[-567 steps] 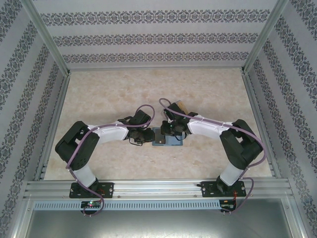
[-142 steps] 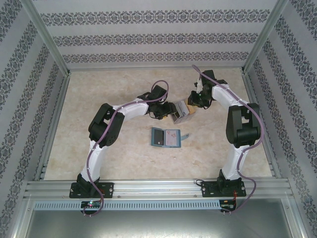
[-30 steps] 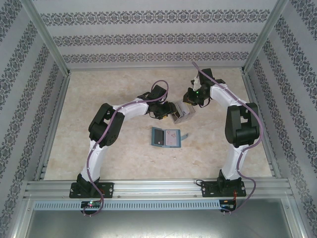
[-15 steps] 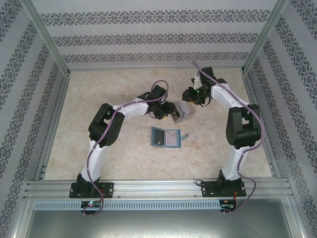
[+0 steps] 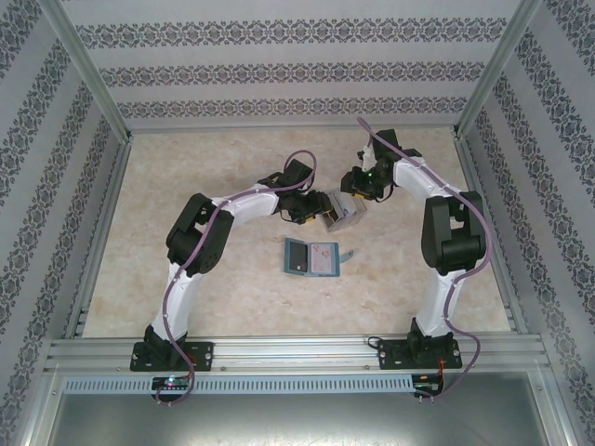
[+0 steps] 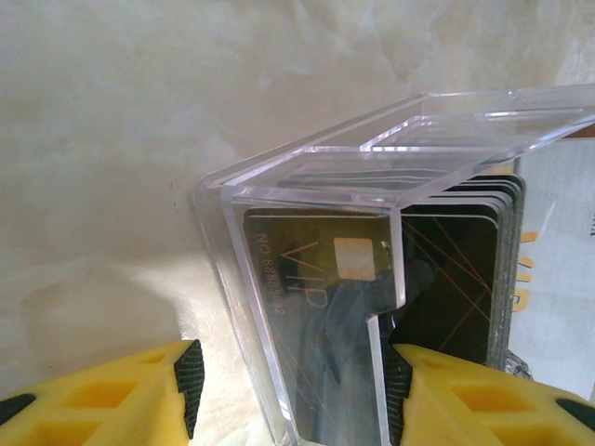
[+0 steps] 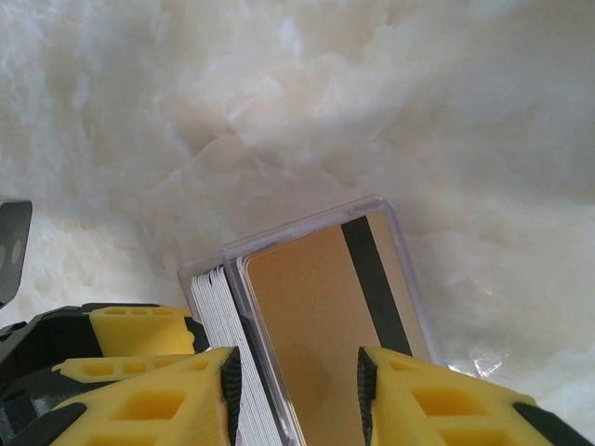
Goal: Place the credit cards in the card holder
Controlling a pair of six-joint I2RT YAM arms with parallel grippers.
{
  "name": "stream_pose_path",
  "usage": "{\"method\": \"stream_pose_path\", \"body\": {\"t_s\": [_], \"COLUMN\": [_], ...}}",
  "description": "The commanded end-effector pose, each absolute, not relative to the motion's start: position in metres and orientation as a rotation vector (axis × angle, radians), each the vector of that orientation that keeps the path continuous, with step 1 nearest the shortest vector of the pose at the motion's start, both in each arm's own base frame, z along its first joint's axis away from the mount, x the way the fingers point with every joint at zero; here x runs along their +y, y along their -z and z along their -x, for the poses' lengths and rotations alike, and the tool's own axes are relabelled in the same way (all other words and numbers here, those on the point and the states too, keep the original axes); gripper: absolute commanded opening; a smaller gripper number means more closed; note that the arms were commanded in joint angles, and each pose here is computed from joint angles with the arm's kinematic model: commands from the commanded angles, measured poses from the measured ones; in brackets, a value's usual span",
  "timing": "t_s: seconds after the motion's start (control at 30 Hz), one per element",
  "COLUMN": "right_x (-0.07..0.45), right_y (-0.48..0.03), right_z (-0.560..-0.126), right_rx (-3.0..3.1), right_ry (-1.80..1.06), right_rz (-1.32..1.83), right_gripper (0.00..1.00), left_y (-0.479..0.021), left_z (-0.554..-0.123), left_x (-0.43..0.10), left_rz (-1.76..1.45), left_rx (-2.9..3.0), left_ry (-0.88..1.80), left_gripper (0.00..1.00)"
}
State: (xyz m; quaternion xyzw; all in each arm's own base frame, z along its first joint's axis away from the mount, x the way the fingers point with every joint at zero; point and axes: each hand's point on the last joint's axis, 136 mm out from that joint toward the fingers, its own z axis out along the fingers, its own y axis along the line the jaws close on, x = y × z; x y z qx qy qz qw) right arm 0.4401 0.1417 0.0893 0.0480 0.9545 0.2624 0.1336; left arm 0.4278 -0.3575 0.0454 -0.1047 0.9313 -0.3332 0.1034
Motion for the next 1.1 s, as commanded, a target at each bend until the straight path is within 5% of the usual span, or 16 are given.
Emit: {"method": "stream_pose_path", "body": {"t_s": [0.0,0.67,1.07], "right_x": [0.146,0.155,0.158], "right_y": [-0.074,-0.094,-0.1], "right_z": [-0.436,-0.43,-0.428], "right_rx": [2.812,2.775,2.76], "right_ry": [-0.787,-0.84,-0.881], "right_rz": [-0.136,-0.118,-0.121], "right_gripper": [0.4,0.27,0.3], "left_y": [-0.042,-0.044,-0.045], "left_z": [-0.428,-0.427,-0.427], "left_x": [-0.36,-0.359,-0.358], "left_rz": [0.33,0.334,0.336], "left_rx": [2.759,2.757,2.754], "left_ry": [1.004,1.005,1.005], "left_gripper": [0.56,0.56,0.56]}}
